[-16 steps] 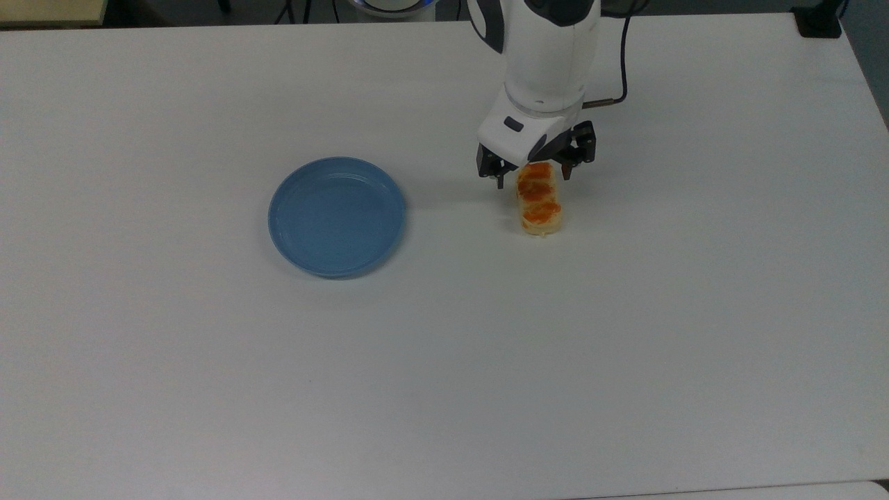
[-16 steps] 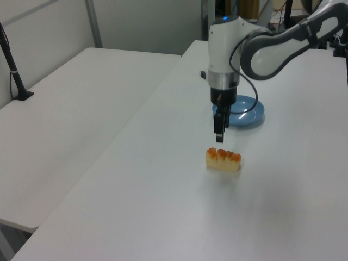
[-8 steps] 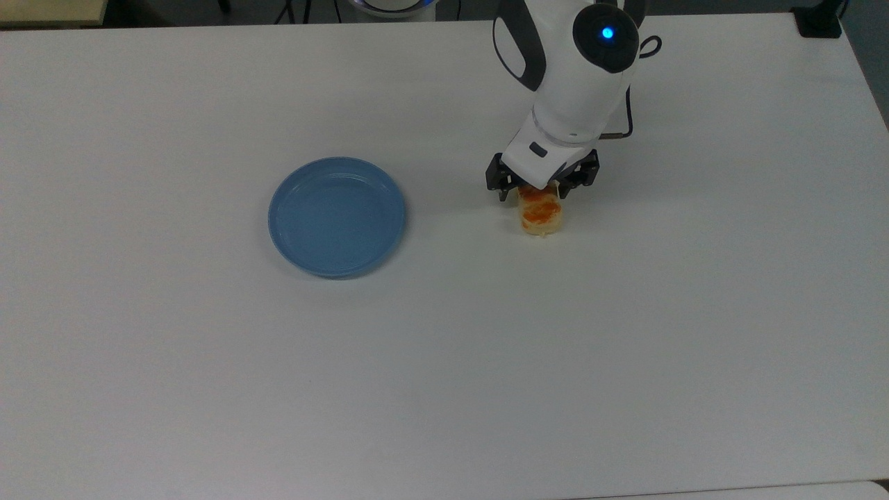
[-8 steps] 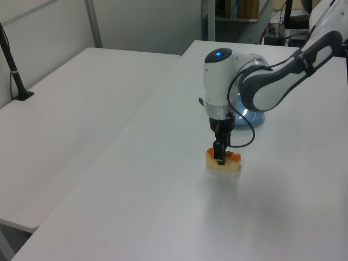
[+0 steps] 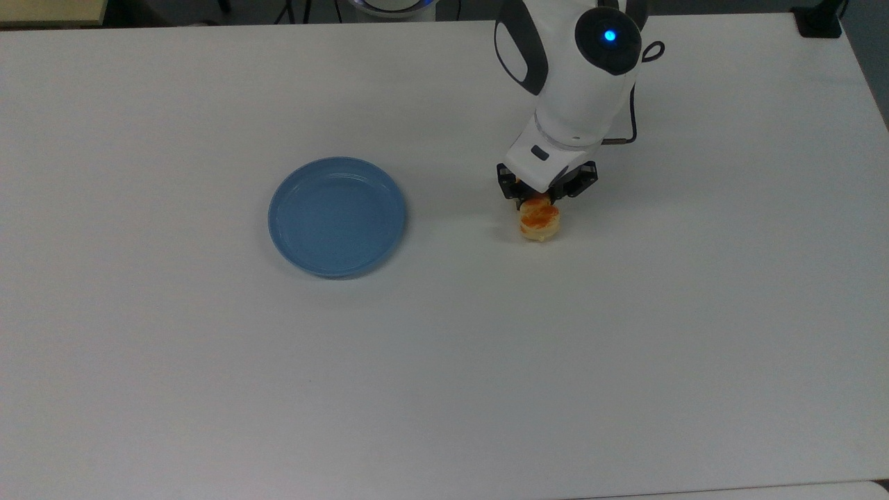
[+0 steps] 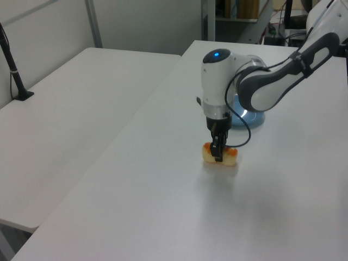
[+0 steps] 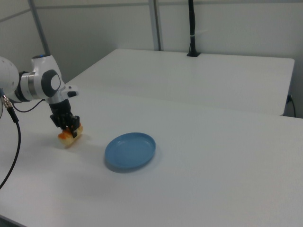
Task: Put the bread onto the plate
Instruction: 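Carry the held bread roll over the blue plate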
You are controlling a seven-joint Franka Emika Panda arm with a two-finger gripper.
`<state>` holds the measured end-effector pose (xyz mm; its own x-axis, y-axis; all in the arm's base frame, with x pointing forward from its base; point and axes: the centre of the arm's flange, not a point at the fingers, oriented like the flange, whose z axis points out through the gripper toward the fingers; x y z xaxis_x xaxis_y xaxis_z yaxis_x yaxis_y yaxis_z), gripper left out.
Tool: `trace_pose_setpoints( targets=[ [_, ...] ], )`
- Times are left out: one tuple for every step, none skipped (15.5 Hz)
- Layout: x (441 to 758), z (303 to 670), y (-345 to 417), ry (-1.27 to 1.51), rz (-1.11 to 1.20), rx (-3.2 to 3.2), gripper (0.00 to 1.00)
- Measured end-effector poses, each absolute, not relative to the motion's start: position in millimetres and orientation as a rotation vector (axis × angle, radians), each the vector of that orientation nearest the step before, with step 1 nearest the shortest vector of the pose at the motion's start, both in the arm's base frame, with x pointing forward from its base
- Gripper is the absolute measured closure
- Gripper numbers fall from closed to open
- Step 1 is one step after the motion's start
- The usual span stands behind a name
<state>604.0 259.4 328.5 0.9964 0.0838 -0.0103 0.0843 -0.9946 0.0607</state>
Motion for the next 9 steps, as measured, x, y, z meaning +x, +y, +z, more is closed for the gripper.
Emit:
trace_pose_setpoints(
  targets=[
    [608.6, 339.1, 251.2, 0.106, 0.009, 3.081, 0.59],
    [613.4, 351.2, 239.2, 0.076, 0.025, 3.08, 0.59],
    [618.6, 364.7, 222.9, 0.054, 0.043, 3.076, 0.59],
    [627.5, 384.4, 190.2, 0.051, 0.074, 3.071, 0.59],
    [633.3, 395.6, 164.5, 0.077, 0.091, 3.064, 0.59],
    [639.0, 404.9, 134.4, 0.11, 0.103, 3.057, 0.59],
    [643.9, 411.0, 101.7, 0.135, 0.106, 3.049, 0.59],
    [647.7, 413.1, 69.1, 0.155, 0.102, 3.041, 0.59],
    [650.0, 411.8, 39.4, 0.177, 0.09, 3.031, 0.59]
  ],
)
